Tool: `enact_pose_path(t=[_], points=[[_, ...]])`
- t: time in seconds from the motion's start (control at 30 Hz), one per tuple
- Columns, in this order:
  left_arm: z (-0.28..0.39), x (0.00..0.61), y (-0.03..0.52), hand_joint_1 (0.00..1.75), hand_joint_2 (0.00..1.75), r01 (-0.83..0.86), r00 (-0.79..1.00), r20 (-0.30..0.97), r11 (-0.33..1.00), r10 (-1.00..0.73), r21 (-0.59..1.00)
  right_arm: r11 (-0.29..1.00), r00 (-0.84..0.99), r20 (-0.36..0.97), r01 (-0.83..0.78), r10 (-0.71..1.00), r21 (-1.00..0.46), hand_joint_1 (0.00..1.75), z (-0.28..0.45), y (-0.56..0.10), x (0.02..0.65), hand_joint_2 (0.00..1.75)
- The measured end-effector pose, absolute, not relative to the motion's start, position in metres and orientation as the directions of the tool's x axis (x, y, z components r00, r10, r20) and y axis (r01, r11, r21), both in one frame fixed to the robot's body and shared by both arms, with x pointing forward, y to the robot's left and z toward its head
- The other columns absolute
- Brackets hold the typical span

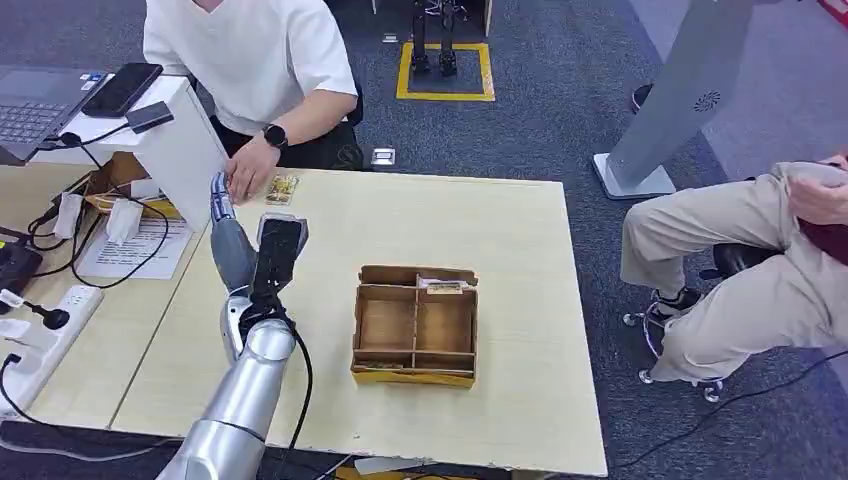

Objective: Pass the card to the sensor for recognition and then transmit it.

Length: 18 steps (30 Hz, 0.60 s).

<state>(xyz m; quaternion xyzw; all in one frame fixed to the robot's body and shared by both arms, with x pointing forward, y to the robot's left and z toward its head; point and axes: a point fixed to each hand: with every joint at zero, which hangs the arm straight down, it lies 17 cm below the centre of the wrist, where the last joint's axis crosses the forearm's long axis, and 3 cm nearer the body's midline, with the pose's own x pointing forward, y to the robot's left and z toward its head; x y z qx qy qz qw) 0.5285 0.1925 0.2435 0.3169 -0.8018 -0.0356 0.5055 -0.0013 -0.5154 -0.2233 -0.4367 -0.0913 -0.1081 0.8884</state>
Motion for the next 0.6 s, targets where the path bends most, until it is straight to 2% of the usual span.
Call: enact_pose_path(t=[0.27,0.6], points=[[0.248,0.521,0.186,0.0,1.75,-0.477,-0.32,0.75,0.782,-0.579,0.401,0.589,0.956,0.269,0.285,-0.117,-0.756,0.0,-0.222,-0.516,-0.004,1.75],[0.264,0.485,0.186,0.0,1.75,-0.506,-0.423,0.737,0.812,-0.528,0.291,0.569,0.95,0.272,0.309,-0.151,-0.762,0.0,-0.221,-0.518,-0.024,1.75]])
